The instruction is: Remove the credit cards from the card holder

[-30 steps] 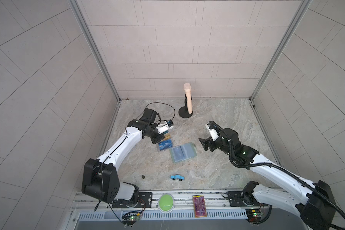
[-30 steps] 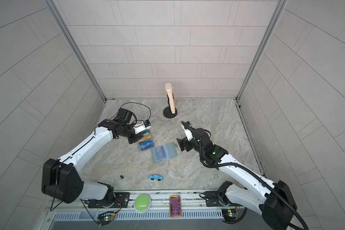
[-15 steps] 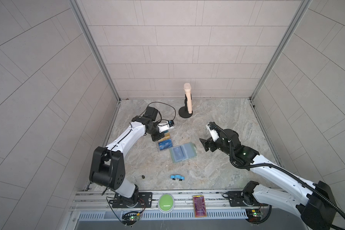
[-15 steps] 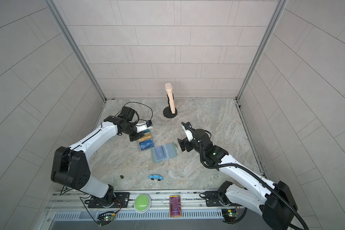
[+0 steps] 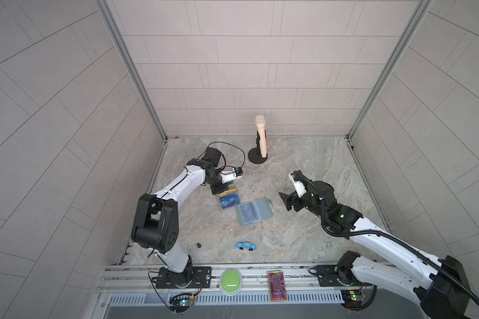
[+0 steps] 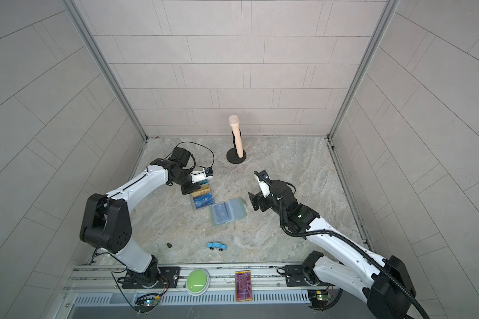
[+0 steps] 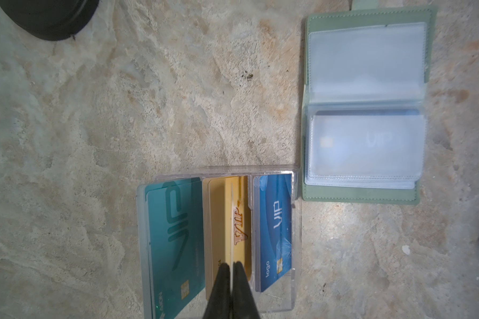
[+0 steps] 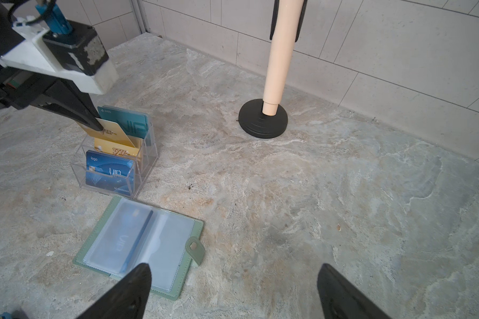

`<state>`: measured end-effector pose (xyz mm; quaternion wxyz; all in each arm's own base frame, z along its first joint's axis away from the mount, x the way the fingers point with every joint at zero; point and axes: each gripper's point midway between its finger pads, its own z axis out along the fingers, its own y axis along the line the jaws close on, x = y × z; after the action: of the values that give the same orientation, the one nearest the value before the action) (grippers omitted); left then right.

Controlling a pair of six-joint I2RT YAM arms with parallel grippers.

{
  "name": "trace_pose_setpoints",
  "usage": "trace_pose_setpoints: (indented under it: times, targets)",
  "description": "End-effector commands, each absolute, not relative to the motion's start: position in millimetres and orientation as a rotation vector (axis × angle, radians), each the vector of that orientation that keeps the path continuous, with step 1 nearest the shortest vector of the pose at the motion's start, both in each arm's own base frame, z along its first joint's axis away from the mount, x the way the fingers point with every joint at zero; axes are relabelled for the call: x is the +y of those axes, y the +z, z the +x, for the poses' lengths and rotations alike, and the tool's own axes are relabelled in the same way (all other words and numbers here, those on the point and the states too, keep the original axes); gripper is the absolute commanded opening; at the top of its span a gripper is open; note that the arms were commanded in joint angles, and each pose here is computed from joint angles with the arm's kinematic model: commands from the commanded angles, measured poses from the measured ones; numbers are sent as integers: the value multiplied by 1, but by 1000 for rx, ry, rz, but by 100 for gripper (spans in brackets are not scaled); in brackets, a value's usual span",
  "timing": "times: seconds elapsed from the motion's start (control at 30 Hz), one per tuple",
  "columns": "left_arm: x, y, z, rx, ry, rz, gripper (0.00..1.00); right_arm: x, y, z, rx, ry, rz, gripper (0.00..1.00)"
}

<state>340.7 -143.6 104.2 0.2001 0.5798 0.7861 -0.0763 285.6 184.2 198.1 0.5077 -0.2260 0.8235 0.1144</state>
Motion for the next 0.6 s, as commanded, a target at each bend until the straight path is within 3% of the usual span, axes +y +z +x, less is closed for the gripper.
trace_pose_setpoints:
  times: [0.0,0.57]
  targets:
    - [-144,103,345,2196,-226,1622,0,180,203,287,1962,248,-544,96]
    - [-144,90,342,2262,-265,1615,2,179,202,286,1959,246,-545,96]
